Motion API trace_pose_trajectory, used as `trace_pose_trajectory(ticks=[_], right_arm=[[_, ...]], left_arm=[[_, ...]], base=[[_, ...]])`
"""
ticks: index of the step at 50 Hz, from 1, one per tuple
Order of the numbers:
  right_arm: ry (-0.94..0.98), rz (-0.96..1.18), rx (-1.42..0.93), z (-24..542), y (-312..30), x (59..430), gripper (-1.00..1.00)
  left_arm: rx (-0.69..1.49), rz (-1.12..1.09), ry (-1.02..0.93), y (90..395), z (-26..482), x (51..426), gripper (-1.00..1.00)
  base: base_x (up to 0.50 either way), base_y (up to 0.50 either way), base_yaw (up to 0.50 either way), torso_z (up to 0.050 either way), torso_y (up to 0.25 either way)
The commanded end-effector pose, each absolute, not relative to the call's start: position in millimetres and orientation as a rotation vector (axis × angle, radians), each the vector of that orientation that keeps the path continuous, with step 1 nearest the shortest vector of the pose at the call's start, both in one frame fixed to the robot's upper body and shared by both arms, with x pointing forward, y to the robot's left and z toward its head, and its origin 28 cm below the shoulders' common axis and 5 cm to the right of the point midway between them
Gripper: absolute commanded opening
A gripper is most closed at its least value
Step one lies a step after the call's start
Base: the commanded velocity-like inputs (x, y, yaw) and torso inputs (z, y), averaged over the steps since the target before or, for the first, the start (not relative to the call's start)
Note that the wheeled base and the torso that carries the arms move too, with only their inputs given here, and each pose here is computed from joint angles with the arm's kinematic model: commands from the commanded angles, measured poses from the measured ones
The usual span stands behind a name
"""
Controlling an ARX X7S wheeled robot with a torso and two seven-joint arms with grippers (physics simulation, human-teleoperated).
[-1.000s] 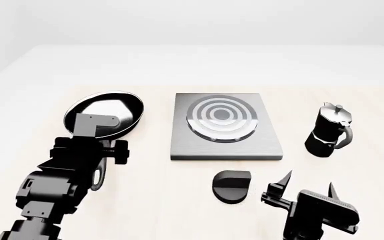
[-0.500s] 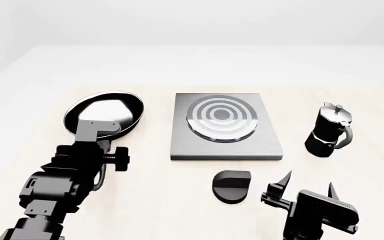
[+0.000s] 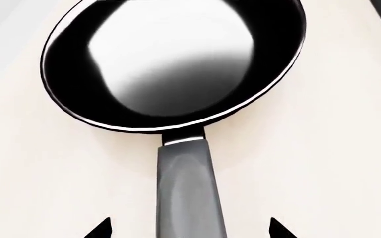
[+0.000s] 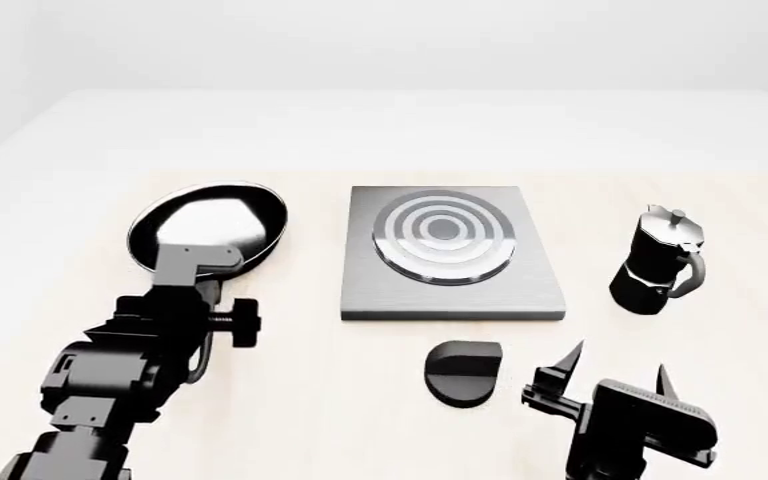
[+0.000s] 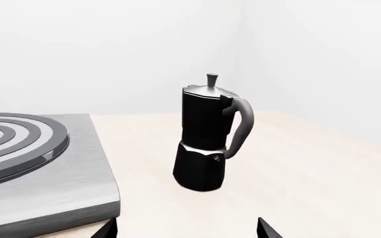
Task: Turn on the stove and put the frying pan on it.
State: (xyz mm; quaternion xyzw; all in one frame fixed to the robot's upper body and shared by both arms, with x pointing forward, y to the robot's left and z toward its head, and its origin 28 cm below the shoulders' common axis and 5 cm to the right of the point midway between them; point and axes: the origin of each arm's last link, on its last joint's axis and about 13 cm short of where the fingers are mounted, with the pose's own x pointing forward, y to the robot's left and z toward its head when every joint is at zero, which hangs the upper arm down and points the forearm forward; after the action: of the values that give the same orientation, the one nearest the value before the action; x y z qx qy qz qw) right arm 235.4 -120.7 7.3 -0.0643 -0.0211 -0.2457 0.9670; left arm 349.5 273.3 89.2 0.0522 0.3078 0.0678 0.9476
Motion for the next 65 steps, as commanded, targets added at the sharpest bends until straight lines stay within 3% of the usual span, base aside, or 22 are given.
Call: trace_pose_trajectory(ticks=[1, 55, 56, 65], right_arm=[[-0.043, -0.496, -0.131, 7, -121, 236, 1.0], [-0.042, -0.495, -0.136, 7, -121, 236, 1.0], [-0.042, -0.496, -0.136, 6, -121, 236, 1.0], [-0.041, -0.495, -0.135, 6, -121, 236, 1.0]], left_arm=[[0.08, 0.106, 0.654, 268, 84, 349, 1.0], [0.103, 0.137, 0.739, 271, 67, 343, 1.0], [0.099, 0.161, 0.723, 272, 67, 344, -1.0], [0.08, 0.156, 0.689, 272, 75, 345, -1.0]], base=[[0.0, 0.0, 0.0, 0.0, 0.0], [0.0, 0.0, 0.0, 0.0, 0.0], [0.0, 0.0, 0.0, 0.0, 0.0], [0.0, 0.0, 0.0, 0.0, 0.0]])
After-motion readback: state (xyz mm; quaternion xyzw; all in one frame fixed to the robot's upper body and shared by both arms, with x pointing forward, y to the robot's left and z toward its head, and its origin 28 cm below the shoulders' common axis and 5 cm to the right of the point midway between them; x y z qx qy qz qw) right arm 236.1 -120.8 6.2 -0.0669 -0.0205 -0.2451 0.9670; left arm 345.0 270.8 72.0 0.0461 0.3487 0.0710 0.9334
